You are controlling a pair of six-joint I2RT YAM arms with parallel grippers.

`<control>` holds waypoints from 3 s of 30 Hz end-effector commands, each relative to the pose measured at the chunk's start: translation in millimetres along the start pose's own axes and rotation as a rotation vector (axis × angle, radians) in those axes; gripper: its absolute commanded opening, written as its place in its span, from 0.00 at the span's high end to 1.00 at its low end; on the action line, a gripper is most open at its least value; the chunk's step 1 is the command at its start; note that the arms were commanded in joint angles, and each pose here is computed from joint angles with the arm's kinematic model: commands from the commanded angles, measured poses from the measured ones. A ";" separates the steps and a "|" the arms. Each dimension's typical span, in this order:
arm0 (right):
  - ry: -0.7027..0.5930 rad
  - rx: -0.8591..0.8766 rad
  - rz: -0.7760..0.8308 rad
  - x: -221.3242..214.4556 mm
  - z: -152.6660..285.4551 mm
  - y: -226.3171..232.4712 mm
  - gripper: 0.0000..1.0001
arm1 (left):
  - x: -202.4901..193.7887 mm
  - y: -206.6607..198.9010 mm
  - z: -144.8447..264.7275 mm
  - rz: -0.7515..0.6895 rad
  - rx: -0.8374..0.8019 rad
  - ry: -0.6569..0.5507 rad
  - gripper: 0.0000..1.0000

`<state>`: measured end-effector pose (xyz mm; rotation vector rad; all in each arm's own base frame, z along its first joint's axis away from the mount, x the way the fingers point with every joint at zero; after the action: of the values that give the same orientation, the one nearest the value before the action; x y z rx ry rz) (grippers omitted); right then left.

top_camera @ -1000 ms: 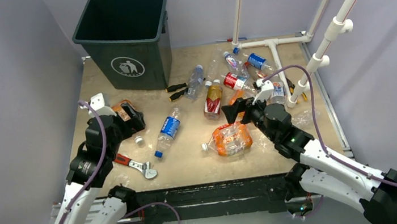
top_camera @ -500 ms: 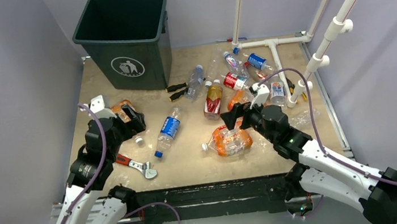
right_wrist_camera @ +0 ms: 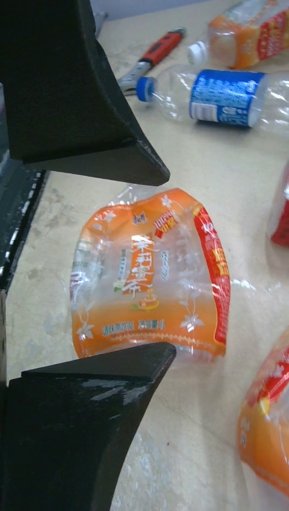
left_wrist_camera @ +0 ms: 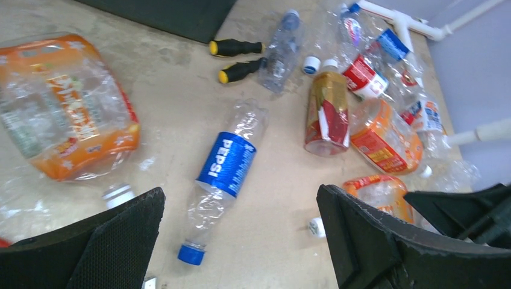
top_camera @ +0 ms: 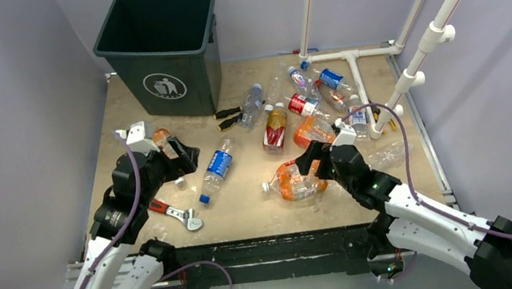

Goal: Put the plastic bottles in the bin
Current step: Pick up the plastic bottle at the center of the board.

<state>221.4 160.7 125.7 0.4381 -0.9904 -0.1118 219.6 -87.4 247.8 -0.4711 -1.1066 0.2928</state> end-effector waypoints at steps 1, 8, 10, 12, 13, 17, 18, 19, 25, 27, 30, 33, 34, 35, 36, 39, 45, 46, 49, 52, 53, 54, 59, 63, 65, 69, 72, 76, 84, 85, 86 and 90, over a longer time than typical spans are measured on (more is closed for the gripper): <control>0.014 -0.147 -0.077 -7.5 -2.2 -21.8 0.01 | -19.9 -29.2 -10.8 0.030 -0.178 0.115 0.01; -0.035 -0.189 -0.117 -1.5 1.6 -30.1 0.01 | -42.2 -34.4 -10.8 0.104 -0.246 0.159 0.01; -0.027 -0.181 -0.114 -3.8 -0.1 -29.1 0.01 | -51.5 -35.3 -12.4 0.117 -0.260 0.191 0.01; -0.003 -0.181 -0.114 -8.8 -3.4 -28.0 0.01 | -64.7 -34.1 -15.8 0.137 -0.265 0.226 0.01; 0.013 -0.175 -0.115 -12.1 -5.3 -26.6 0.01 | -74.1 -32.6 -17.8 0.148 -0.268 0.248 0.01; 0.017 -0.155 -0.126 -16.0 -11.4 -23.3 0.04 | -96.3 -40.5 -19.8 0.176 -0.314 0.301 0.03; 0.016 -0.151 -0.126 -16.4 -12.4 -22.8 0.04 | -101.7 -44.2 -20.2 0.174 -0.326 0.315 0.03; 0.016 -0.145 -0.127 -16.8 -13.3 -21.7 0.05 | -106.8 -47.4 -21.2 0.172 -0.330 0.328 0.04; 0.046 -0.095 -0.158 -28.5 -17.1 -16.4 0.08 | -155.9 -78.7 -25.1 0.103 -0.352 0.431 0.05; 0.055 -0.079 -0.189 -35.1 -17.6 -16.2 0.10 | -174.5 -88.4 -25.7 0.065 -0.345 0.450 0.06; 0.058 -0.050 -0.241 -42.4 -16.7 -15.3 0.12 | -199.2 -95.8 -29.4 0.019 -0.312 0.471 0.07; 0.058 -0.022 -0.299 -47.9 -13.9 -14.5 0.15 | -215.3 -94.9 -38.3 0.010 -0.270 0.480 0.09; 0.053 -0.011 -0.317 -48.5 -12.5 -14.2 0.16 | -219.7 -92.6 -42.4 0.013 -0.253 0.480 0.10; 0.050 -0.005 -0.331 -49.2 -11.6 -14.5 0.17 | -221.3 -91.2 -44.8 0.020 -0.241 0.476 0.11; 0.048 -0.002 -0.341 -50.2 -10.7 -15.0 0.18 | -223.0 -90.1 -47.5 0.026 -0.231 0.471 0.12; 0.040 0.015 -0.365 -50.2 -8.7 -13.6 0.19 | -225.9 -88.1 -53.2 0.043 -0.217 0.455 0.13; 0.080 0.076 -0.384 -57.3 -9.5 3.4 0.19 | -222.3 -89.3 -61.7 0.093 -0.197 0.404 0.13; 0.085 0.068 -0.370 -57.6 -10.0 4.5 0.17 | -221.9 -89.7 -62.9 0.096 -0.192 0.400 0.13; 0.057 0.015 -0.317 -44.7 -7.3 2.6 0.11 | -218.6 -89.9 -64.2 0.100 -0.179 0.387 0.12; -0.017 -0.055 -0.266 -20.7 3.7 -6.7 0.06 | -214.5 -85.7 -62.1 0.107 -0.167 0.371 0.09; -0.045 -0.076 -0.252 -11.6 8.4 -9.7 0.05 | -213.3 -83.8 -60.9 0.110 -0.165 0.366 0.09; -0.074 -0.081 -0.234 -2.2 12.6 -9.9 0.05 | -211.4 -82.7 -59.3 0.118 -0.167 0.359 0.08; -0.127 -0.039 -0.121 27.3 15.5 7.0 0.10 | -211.1 -78.8 -52.8 0.150 -0.195 0.357 0.08; -0.127 -0.026 -0.061 36.6 0.2 22.1 0.24 | -219.2 -78.6 -48.6 0.155 -0.218 0.397 0.15; -0.134 -0.015 -0.045 38.8 -7.2 27.8 0.32 | -222.4 -76.4 -46.3 0.154 -0.224 0.411 0.21; -0.138 -0.049 -0.014 37.7 -23.3 25.6 0.39 | -225.8 -71.5 -43.3 0.153 -0.232 0.421 0.31; -0.128 -0.092 0.014 32.0 -36.7 18.9 0.40 | -229.9 -73.6 -44.0 0.151 -0.246 0.434 0.33; -0.075 -0.087 0.017 15.5 -46.6 17.4 0.41 | -236.6 -79.2 -49.3 0.147 -0.253 0.452 0.35; -0.009 0.016 -0.072 -16.3 -37.0 16.6 0.42 | -236.6 -93.3 -66.6 0.110 -0.233 0.433 0.38; -0.003 0.034 -0.081 -20.6 -34.1 15.9 0.42 | -235.2 -94.5 -68.6 0.109 -0.229 0.424 0.38; 0.003 0.051 -0.094 -23.4 -30.9 16.3 0.42 | -233.7 -95.4 -71.1 0.107 -0.222 0.414 0.38; 0.057 0.068 -0.132 -43.3 -24.0 9.7 0.42 | -229.6 -98.0 -81.3 0.101 -0.189 0.387 0.38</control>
<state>232.2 181.4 92.6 0.4727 -0.9790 -0.1739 175.1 -280.7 66.7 -0.6989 -0.6578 0.1536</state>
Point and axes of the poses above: each gripper's point midway between its finger pads, its own z axis back along the fingers, its own y axis along the line the jaws close on, x = y × z, the point moved 2 cm from there along z, back along the fingers, and after that the axes turned 6 degrees about z, right-handed, at the moved point
